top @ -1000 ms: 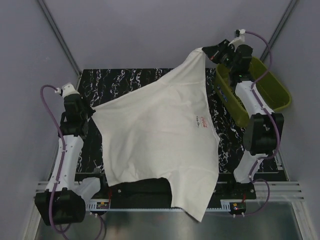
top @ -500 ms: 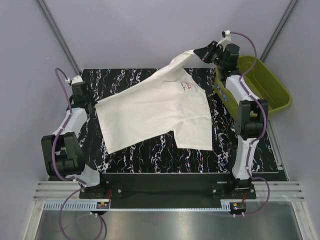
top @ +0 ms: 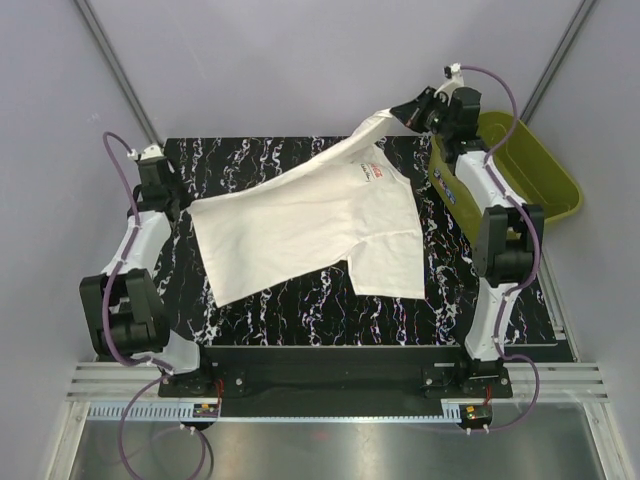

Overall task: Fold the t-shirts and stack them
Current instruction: Fold the tshirt

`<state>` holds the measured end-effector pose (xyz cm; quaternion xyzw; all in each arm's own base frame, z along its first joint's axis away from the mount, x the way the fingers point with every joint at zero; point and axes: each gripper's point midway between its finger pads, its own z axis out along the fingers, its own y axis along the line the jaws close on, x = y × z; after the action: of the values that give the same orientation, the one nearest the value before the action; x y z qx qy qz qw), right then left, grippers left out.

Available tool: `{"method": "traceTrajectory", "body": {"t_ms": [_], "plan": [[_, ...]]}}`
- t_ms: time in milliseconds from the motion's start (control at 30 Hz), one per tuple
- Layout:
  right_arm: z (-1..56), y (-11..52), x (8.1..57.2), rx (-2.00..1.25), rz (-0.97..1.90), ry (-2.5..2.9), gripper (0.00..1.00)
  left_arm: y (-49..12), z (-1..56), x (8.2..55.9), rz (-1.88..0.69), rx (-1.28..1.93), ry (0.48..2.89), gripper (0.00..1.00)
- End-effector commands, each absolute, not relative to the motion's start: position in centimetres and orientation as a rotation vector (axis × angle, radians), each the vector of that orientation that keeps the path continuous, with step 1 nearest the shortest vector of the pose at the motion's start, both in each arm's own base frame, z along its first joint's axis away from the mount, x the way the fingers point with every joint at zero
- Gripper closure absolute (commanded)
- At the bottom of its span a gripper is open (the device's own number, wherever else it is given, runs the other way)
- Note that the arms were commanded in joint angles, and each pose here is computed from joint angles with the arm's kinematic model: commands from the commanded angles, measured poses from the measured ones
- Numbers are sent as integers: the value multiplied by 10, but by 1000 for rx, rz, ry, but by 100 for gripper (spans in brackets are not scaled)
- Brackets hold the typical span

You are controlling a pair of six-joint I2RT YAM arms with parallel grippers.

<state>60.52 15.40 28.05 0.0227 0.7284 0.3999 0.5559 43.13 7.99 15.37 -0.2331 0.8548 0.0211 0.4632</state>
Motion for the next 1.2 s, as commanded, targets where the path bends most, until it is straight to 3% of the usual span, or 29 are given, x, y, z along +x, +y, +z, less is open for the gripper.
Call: {"method": "traceTrajectory", "body": {"t_ms": [0,233,433,600,800,900,1033,1167], "plan": [[434,143,548,-28,880,1444,100,61,252,427,-113,-528,1893,100],[579,132,447,-130,820,1200,100,22,438,350,-301,-393,1530,100],[668,121,324,-195,784,985,100,1,575,235,-280,-249,1242,100],[714,112,213,-243,763,817,100,-15,643,131,-272,-186,1030,100],[744,106,111,-294,759,663,100,-27,673,50,-286,-151,883,100],[754,104,87,-301,762,615,100,-29,687,19,-286,-144,821,100],[755,106,104,-287,785,635,100,-21,683,38,-265,-179,861,100],[732,115,179,-244,849,758,100,-9,657,98,-245,-227,993,100]]}}
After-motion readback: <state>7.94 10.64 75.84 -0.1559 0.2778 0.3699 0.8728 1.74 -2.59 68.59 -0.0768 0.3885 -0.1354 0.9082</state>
